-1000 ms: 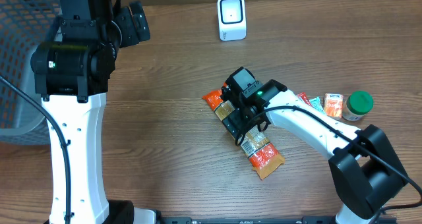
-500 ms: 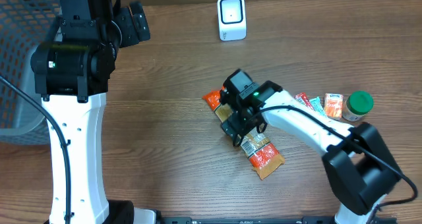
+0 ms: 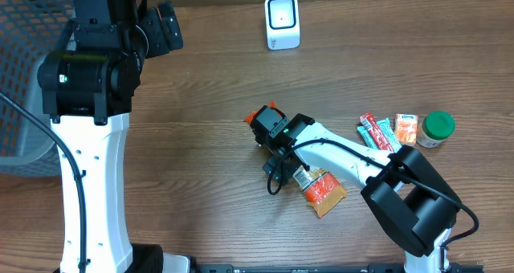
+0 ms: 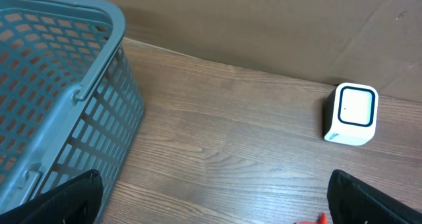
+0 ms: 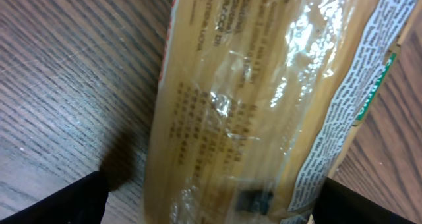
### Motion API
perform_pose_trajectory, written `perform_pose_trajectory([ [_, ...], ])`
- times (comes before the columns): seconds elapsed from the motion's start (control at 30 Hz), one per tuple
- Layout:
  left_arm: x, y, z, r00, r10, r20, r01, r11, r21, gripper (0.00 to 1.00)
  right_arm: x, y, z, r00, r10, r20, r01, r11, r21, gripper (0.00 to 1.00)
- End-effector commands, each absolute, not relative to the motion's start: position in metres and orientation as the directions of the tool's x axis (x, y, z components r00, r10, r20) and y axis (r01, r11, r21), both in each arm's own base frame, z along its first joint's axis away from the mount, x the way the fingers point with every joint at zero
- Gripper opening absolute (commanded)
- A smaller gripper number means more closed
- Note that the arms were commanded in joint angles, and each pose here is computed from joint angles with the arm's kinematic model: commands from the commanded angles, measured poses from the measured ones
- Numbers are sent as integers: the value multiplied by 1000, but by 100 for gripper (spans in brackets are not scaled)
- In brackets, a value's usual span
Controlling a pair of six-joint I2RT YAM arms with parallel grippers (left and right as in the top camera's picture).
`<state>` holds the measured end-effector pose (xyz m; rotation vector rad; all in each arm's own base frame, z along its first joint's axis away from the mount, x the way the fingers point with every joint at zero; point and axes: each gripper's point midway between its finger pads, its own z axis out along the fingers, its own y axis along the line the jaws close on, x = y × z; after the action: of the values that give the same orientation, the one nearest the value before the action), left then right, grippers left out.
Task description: Scan the item barcode
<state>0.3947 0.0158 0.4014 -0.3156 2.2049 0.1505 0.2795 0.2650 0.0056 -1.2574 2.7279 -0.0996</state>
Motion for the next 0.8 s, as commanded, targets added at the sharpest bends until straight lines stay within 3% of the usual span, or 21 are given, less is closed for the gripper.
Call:
perform_pose_trajectory([
  [0.0,393,19,406,-575,-157,-803,-279,960,12,100,286,260,5,-640,-763,-87,-745,644,-171,96],
  [0.27,393,19,406,-575,-157,-803,-279,960,12,100,305,267,34,-679,-702,-214,-671,712,-208,100],
  [0.77,393,19,406,-575,-157,-803,-279,960,12,100,302,261,23,-733,-653,-189,-653,754,-73,100],
])
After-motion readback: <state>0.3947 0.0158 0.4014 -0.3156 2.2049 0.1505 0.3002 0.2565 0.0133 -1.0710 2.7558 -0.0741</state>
